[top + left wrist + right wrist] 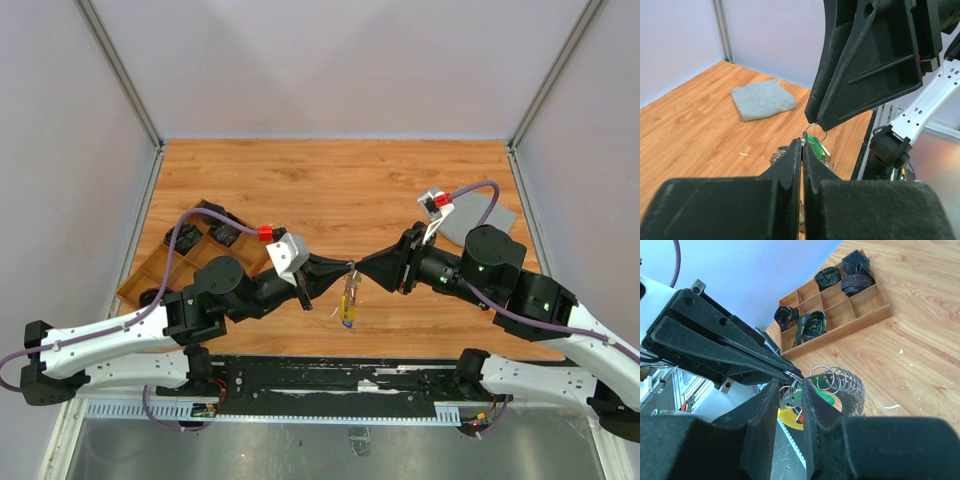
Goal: Put the keys on the keyring
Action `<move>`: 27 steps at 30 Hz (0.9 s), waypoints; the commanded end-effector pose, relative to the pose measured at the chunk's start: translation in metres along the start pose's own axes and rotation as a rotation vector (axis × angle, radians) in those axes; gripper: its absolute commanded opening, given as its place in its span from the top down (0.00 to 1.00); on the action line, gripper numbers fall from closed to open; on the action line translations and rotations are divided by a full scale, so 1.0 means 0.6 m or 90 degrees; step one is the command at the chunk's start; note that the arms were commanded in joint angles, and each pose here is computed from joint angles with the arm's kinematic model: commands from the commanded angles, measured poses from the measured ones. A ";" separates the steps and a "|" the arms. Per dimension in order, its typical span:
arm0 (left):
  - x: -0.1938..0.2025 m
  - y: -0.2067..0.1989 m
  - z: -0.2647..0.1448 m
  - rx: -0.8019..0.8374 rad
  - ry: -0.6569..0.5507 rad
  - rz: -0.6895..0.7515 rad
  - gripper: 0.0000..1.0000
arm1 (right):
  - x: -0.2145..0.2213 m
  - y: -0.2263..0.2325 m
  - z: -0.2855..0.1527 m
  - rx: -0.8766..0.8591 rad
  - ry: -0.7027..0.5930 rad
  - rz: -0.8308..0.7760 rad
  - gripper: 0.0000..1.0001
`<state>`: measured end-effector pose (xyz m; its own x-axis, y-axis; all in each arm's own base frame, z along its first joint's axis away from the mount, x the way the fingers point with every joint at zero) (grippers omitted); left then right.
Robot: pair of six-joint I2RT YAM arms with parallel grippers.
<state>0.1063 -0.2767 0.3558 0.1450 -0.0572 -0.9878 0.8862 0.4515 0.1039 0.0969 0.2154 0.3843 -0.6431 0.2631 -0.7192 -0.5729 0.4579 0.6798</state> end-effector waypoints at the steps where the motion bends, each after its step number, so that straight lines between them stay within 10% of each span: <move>1: -0.037 0.008 0.001 -0.014 -0.058 -0.005 1.00 | -0.003 0.004 -0.001 -0.006 -0.003 0.001 0.75; 27: -0.043 0.012 -0.004 -0.022 -0.068 -0.006 0.99 | 0.004 -0.026 -0.002 0.067 0.001 -0.006 0.99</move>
<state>0.1068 -0.2766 0.3569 0.1471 -0.0615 -0.9872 0.8844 0.4551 0.1034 0.0995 0.2158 0.3776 -0.6469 0.2498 -0.7205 -0.5587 0.4878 0.6708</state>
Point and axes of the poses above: each gripper's point midway between its finger pads, its own z axis out along the fingers, its own y axis along the line the jaws close on, x = y × z, the point moved 5 cm from there along -z, back along the fingers, and after that the axes turned 10 degrees about z, right-handed, at the moved point
